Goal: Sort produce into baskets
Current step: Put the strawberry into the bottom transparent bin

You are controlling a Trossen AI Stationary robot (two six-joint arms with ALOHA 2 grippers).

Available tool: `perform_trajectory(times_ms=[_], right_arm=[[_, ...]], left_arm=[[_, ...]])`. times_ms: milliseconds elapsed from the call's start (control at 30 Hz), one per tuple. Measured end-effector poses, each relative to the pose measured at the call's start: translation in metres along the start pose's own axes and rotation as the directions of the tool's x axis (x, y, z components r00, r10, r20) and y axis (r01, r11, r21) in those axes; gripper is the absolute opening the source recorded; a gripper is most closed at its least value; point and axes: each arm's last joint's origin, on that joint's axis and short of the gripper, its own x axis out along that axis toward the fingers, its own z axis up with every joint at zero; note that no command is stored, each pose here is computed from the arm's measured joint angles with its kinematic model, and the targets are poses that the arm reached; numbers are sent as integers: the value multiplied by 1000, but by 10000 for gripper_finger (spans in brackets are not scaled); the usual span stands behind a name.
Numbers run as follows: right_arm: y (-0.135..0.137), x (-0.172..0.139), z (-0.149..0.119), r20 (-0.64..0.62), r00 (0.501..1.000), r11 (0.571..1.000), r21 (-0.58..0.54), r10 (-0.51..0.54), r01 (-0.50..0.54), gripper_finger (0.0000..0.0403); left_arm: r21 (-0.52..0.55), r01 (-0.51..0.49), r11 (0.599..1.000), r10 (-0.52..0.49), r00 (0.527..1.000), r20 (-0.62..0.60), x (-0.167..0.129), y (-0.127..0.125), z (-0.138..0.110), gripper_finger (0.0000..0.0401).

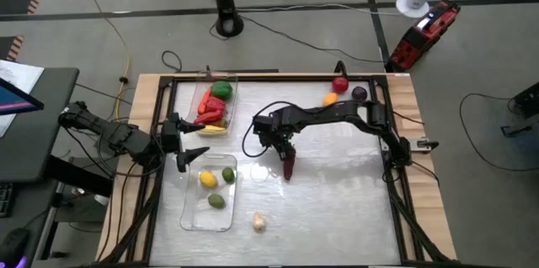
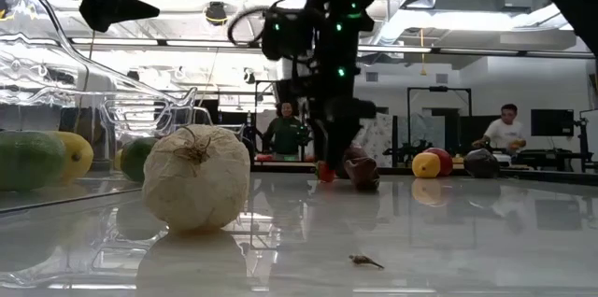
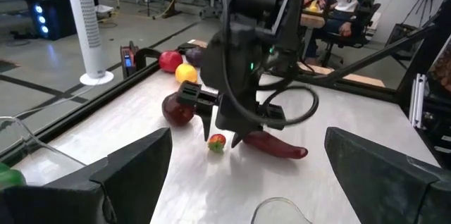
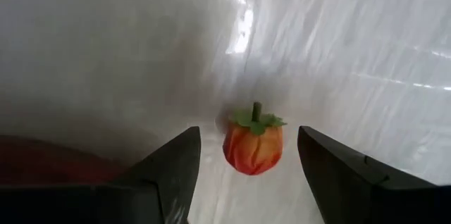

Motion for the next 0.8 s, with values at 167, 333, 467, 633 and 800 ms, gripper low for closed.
perform_trajectory(times_ms=[167, 333, 467, 633, 800], right_arm=[[4, 13, -6, -23, 1000, 1000, -3, -7, 6, 265], [1, 14, -7, -19, 1000, 1000, 5, -23, 23, 248], [-2, 15, -6, -5, 1000, 999, 26, -30, 30, 218], [-3, 14, -5, 13, 999, 999, 26, -38, 37, 177], [-2, 13, -4, 10, 999, 999, 5, -36, 36, 148]], left_arm=[[0, 0, 1000, 0, 1000, 1, 0, 0, 0, 361], [-1, -2, 1000, 2, 1000, 7, 0, 0, 1, 361], [-1, -2, 1000, 2, 1000, 7, 0, 0, 1, 361], [-5, -3, 1000, 3, 1000, 7, 0, 0, 1, 361], [1, -4, 1000, 4, 1000, 6, 0, 0, 1, 361]])
